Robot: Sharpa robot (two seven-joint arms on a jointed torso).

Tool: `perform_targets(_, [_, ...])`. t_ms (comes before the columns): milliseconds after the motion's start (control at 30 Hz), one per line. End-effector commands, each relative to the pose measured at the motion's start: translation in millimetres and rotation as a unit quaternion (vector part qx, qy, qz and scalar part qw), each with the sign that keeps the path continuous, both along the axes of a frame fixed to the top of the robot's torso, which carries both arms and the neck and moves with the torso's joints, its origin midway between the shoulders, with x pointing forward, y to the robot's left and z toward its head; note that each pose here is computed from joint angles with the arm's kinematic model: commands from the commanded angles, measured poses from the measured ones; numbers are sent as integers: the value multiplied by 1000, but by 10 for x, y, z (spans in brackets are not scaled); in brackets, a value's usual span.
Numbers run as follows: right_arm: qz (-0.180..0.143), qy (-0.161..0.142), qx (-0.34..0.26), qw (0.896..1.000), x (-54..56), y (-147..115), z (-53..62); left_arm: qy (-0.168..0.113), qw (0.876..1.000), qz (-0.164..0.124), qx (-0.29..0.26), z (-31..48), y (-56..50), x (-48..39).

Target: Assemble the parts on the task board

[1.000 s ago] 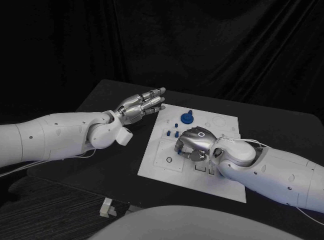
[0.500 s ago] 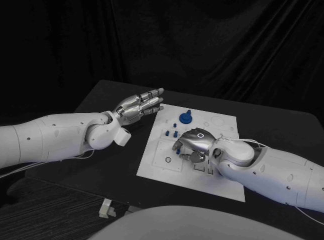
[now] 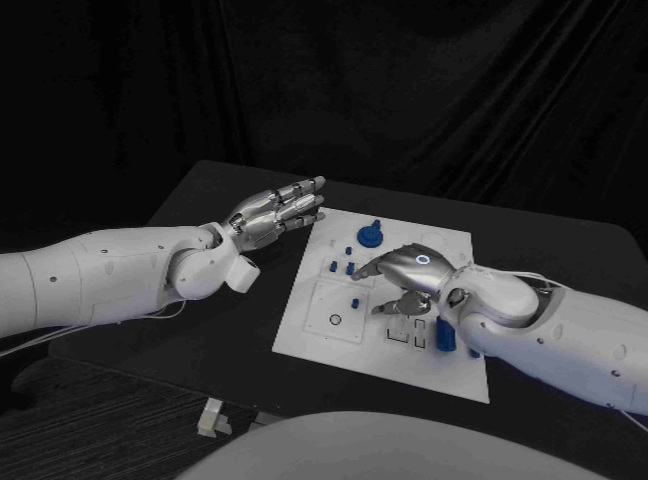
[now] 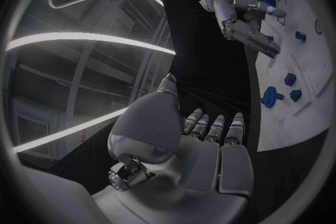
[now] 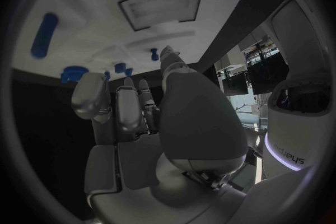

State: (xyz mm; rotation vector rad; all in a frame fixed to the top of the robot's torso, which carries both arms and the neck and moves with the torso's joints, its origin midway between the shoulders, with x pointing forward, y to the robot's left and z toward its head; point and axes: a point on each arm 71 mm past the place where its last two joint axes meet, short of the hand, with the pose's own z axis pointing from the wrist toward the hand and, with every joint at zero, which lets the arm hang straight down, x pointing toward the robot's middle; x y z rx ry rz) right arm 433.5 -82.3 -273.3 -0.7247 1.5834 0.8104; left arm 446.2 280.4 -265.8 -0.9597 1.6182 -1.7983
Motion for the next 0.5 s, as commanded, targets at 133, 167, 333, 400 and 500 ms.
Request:
perform_targets(133, [-75,-9,39,996,294,-298,454,1,1000,-3,-9,4,-14,-7])
perform_targets(167, [-81,-3,33,996,319,-334,477,1,1000,-4,-9,4,-16,-7])
perform_targets(333, [-109,28,-11,994,437,-548,530,1,1000,-5,-10,3,-31,-6])
perform_targets(400, [-117,38,-22,992,461,-625,510,1,1000,-6,-10,3,-37,-6])
perform_targets(500, [-126,51,-34,990,473,-709,445,0,1000,-6,-10,2,-45,-3])
